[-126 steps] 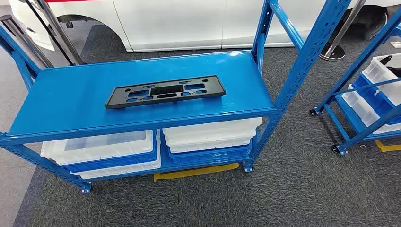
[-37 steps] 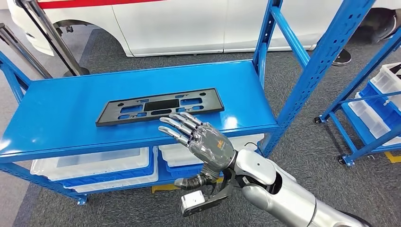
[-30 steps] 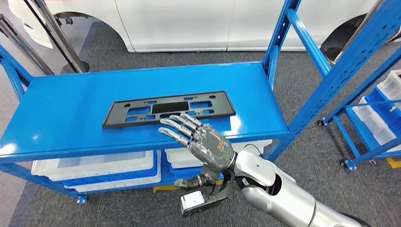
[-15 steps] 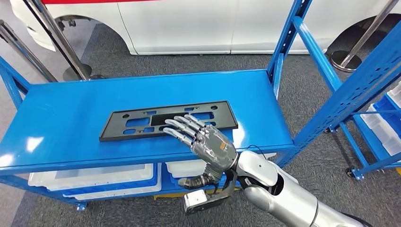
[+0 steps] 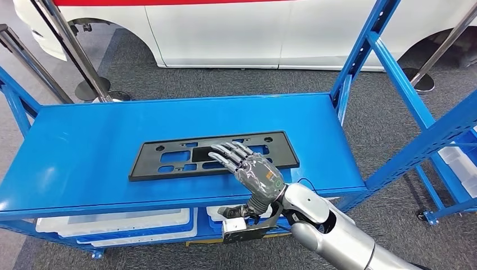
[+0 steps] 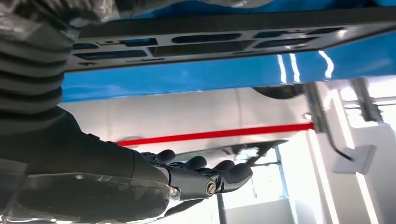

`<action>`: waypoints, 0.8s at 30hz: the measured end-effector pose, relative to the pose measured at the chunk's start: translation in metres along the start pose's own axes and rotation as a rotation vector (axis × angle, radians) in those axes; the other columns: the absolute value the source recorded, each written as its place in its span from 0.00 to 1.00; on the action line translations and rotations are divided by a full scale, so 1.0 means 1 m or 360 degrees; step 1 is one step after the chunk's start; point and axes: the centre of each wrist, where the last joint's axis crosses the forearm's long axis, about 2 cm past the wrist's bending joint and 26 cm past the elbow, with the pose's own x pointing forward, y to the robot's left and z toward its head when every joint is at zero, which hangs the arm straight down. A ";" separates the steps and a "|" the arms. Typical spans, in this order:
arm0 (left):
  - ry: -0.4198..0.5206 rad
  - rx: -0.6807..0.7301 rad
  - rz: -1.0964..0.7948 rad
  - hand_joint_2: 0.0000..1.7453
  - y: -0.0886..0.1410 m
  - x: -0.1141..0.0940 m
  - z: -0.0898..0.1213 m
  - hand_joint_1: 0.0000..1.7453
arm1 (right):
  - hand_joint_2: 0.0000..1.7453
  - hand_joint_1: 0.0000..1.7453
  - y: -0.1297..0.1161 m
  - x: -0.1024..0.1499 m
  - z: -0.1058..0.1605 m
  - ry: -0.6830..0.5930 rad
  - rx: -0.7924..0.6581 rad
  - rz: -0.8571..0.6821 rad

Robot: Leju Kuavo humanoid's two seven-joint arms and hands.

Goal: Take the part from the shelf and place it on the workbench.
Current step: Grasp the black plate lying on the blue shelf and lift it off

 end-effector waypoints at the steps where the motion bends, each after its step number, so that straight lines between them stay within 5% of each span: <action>1: 0.0000 -0.0002 -0.0006 0.00 0.000 0.000 0.000 0.00 | 1.00 0.00 0.003 -0.003 0.000 0.0034 0.0008 0.0015; 16: -0.0006 -0.0038 -0.0096 0.00 0.000 0.004 0.000 0.00 | 1.00 0.00 0.052 -0.038 -0.009 0.0394 0.0122 0.0044; 24: -0.0003 -0.0048 -0.0134 0.00 -0.001 0.004 0.000 0.00 | 1.00 0.00 0.071 -0.063 -0.011 0.0537 0.0123 0.0274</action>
